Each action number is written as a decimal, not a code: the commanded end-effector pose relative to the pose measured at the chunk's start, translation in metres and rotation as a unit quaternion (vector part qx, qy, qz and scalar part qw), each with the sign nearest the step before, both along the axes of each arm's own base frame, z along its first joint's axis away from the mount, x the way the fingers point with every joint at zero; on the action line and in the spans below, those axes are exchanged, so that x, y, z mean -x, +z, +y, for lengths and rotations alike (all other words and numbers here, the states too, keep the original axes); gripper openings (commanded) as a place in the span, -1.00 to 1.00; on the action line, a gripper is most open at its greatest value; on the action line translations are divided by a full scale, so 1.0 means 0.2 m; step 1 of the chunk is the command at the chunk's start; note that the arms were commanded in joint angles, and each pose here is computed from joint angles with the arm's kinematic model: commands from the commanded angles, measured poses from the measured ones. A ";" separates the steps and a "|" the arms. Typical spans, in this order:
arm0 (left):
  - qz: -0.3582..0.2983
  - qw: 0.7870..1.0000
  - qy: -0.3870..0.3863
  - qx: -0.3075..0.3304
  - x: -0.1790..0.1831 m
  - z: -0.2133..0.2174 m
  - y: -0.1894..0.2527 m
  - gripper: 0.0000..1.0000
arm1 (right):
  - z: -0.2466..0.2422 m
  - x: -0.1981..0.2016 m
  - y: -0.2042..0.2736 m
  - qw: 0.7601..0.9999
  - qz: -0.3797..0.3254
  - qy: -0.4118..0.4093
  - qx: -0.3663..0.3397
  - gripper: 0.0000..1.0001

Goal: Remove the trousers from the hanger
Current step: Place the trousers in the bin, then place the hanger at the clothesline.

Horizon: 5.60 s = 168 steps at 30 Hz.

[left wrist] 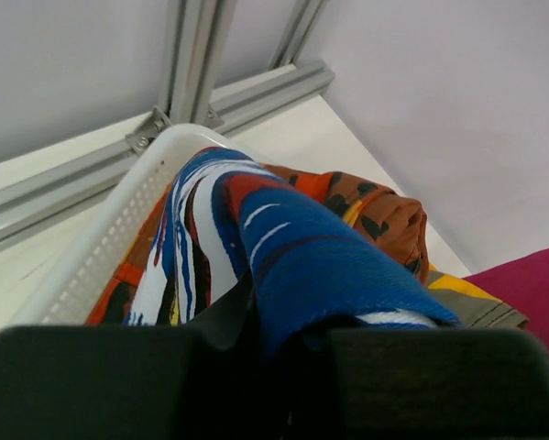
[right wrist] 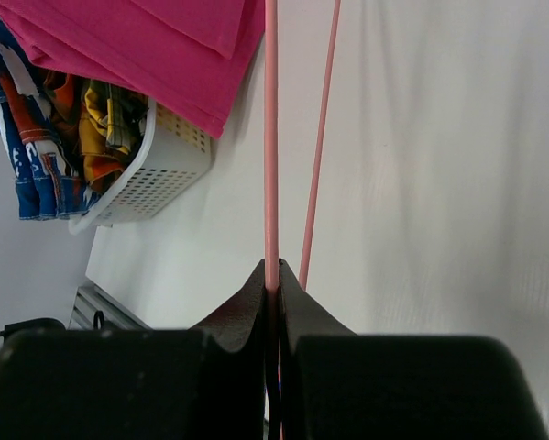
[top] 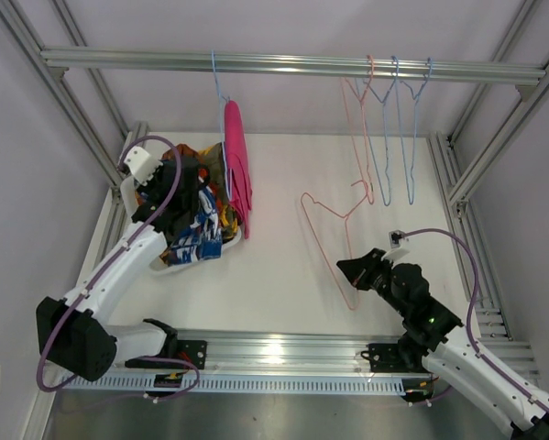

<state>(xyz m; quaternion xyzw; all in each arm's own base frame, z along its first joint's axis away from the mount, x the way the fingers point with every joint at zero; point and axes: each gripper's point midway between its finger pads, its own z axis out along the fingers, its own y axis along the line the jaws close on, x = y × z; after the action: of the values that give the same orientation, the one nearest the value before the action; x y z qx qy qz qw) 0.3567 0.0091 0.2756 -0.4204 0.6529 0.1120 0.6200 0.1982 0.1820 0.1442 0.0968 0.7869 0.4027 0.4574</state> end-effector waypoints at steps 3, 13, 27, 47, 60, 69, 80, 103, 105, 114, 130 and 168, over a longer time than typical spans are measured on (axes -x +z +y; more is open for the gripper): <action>0.017 0.998 -0.037 0.049 -0.15 -0.12 -0.12 -0.28 | 0.00 -0.02 0.06 1.000 -0.021 0.004 -0.002 -1.00; 0.078 0.995 -0.046 0.050 -0.32 -0.17 -0.28 0.77 | -0.04 -0.01 0.06 1.000 -0.024 -0.001 0.007 -1.00; 0.075 0.990 -0.083 0.082 -0.22 -0.18 -0.21 0.99 | -0.04 -0.02 0.10 1.000 -0.025 0.005 0.009 -1.00; -0.015 0.930 -0.367 0.036 0.25 -0.46 0.52 0.99 | -0.03 -0.02 0.06 0.997 -0.008 0.032 0.077 -1.00; -0.067 0.893 -0.444 -0.005 0.38 -0.55 0.64 0.99 | 0.04 -0.10 0.33 0.990 -0.044 0.035 0.127 -1.00; -0.087 0.896 -0.435 -0.032 0.42 -0.50 0.51 0.99 | 0.17 -0.12 0.56 0.980 -0.084 0.043 0.173 -1.00; -0.104 0.901 -0.420 -0.032 0.45 -0.44 0.48 0.99 | 0.23 -0.16 1.07 0.959 -0.173 0.016 0.222 -1.00; -0.092 0.908 -0.409 -0.021 0.40 -0.40 0.42 0.99 | 0.04 -0.50 1.37 0.945 -0.192 -0.069 0.254 -1.00; -0.092 0.909 -0.407 -0.021 0.39 -0.39 0.42 0.99 | 0.03 -0.54 1.40 0.945 -0.196 -0.070 0.253 -1.00; -0.090 0.910 -0.405 -0.020 0.38 -0.38 0.42 0.99 | 0.03 -0.68 1.37 0.949 -0.185 -0.066 0.245 -1.00; -0.090 0.909 -0.406 -0.015 0.37 -0.38 0.42 0.99 | 0.01 -0.78 1.22 0.959 -0.151 -0.055 0.232 -1.00; -0.080 0.907 -0.414 -0.012 0.35 -0.40 0.38 0.99 | 0.13 0.03 0.37 0.971 -0.109 0.068 0.201 0.43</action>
<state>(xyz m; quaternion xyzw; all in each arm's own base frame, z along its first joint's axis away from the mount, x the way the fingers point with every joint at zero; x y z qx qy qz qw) 0.2828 -0.0701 0.3485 -0.1116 0.7232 -0.1743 0.6589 0.1955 0.1907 0.2003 -0.0995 0.8211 0.2481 0.5043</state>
